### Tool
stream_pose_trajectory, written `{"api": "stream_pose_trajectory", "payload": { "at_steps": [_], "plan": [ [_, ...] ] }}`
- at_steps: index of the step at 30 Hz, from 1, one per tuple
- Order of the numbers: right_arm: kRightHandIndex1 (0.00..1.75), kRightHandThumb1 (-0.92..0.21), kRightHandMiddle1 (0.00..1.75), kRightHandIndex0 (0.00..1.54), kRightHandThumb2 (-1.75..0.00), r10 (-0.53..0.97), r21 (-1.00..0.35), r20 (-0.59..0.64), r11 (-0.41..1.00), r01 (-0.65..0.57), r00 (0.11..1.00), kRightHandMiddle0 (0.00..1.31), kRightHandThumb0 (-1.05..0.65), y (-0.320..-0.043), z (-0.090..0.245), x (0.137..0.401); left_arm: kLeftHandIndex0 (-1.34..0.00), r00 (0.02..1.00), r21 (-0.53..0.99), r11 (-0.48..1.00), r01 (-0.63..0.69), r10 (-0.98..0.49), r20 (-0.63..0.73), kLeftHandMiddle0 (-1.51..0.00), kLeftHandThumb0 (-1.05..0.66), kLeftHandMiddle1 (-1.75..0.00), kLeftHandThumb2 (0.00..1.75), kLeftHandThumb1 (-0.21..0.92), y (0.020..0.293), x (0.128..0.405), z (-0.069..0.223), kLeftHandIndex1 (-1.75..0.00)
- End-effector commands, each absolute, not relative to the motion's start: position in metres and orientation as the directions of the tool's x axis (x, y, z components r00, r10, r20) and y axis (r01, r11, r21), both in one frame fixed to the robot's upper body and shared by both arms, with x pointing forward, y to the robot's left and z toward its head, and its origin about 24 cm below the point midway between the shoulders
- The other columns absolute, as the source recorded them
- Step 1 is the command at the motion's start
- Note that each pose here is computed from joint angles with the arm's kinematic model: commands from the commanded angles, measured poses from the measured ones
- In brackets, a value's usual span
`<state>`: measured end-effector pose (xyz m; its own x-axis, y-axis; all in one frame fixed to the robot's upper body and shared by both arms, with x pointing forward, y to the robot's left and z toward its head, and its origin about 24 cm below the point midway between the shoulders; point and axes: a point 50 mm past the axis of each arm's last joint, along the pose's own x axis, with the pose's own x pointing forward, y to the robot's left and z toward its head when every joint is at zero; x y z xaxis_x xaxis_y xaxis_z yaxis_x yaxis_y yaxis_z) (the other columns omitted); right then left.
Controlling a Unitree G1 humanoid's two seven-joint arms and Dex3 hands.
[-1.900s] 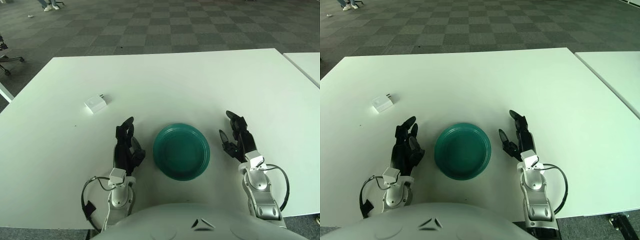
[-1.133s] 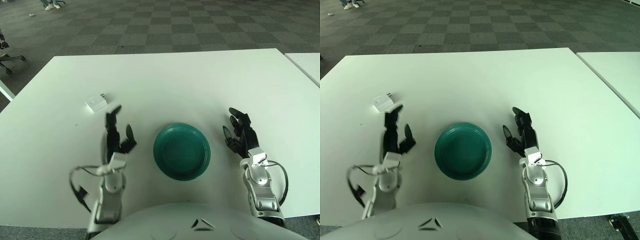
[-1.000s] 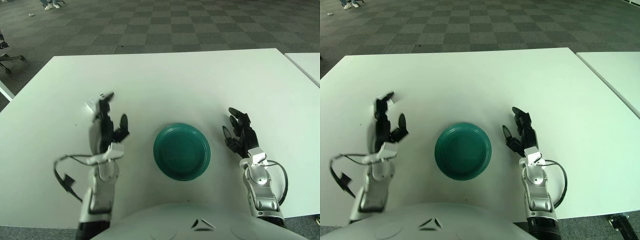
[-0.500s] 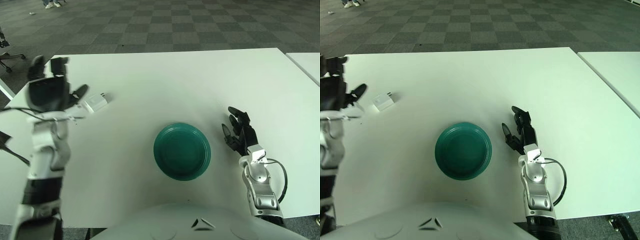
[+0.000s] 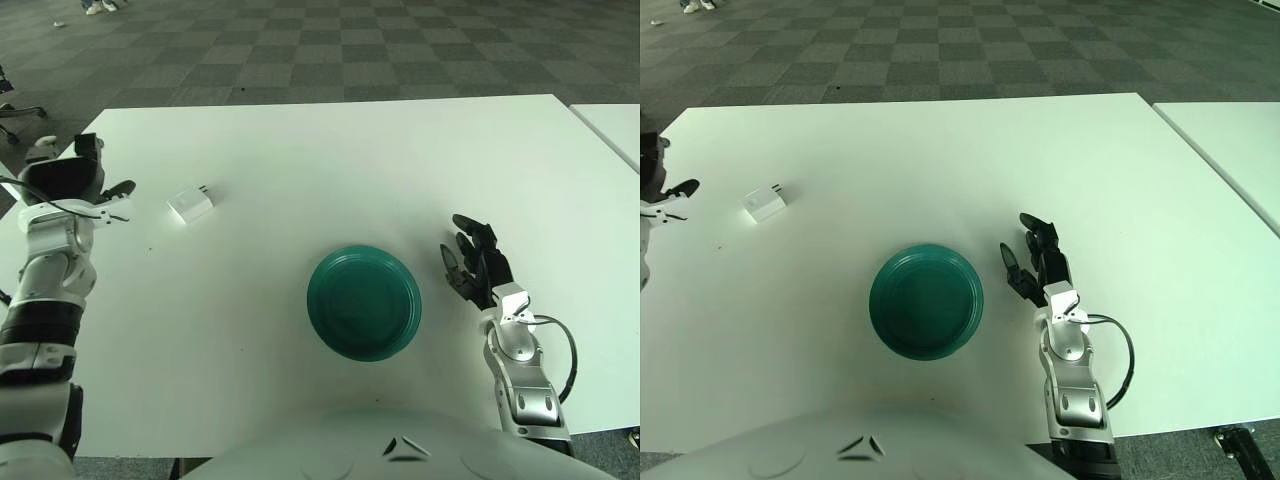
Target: Put the charger into the plate.
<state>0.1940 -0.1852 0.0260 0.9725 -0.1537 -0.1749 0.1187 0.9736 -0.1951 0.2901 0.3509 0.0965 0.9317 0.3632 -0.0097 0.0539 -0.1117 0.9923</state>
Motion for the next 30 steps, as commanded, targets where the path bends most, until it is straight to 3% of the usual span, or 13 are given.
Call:
{"api": "stream_pose_trajectory", "payload": {
  "at_steps": [1,17,30],
  "plan": [
    [0.02,-0.92,0.64,0.30,-0.56,-0.152,-0.193,-0.288,0.976,0.098,0.946,0.00,-0.68,-0.184,0.011,0.183,0.00,0.936,0.991,-0.101,0.090,0.348,-0.050,-0.09,-1.05,0.00,0.84,0.92,0.353,0.296,0.099,-0.83],
    [0.02,-0.92,0.63,0.30,-0.57,-0.154,-0.195,-0.293,0.976,0.099,0.944,0.00,-0.68,-0.190,0.011,0.189,0.00,0.940,0.986,0.007,0.167,0.300,-0.161,-0.03,-1.05,0.00,0.77,0.92,0.353,0.307,0.093,-0.80],
    [0.01,-0.92,0.63,0.30,-0.57,-0.154,-0.195,-0.295,0.976,0.098,0.943,0.00,-0.68,-0.192,0.010,0.191,0.00,0.954,0.982,0.074,0.175,0.235,-0.188,-0.02,-1.05,-0.01,0.59,0.92,0.341,0.317,0.092,-0.72]
  ]
}}
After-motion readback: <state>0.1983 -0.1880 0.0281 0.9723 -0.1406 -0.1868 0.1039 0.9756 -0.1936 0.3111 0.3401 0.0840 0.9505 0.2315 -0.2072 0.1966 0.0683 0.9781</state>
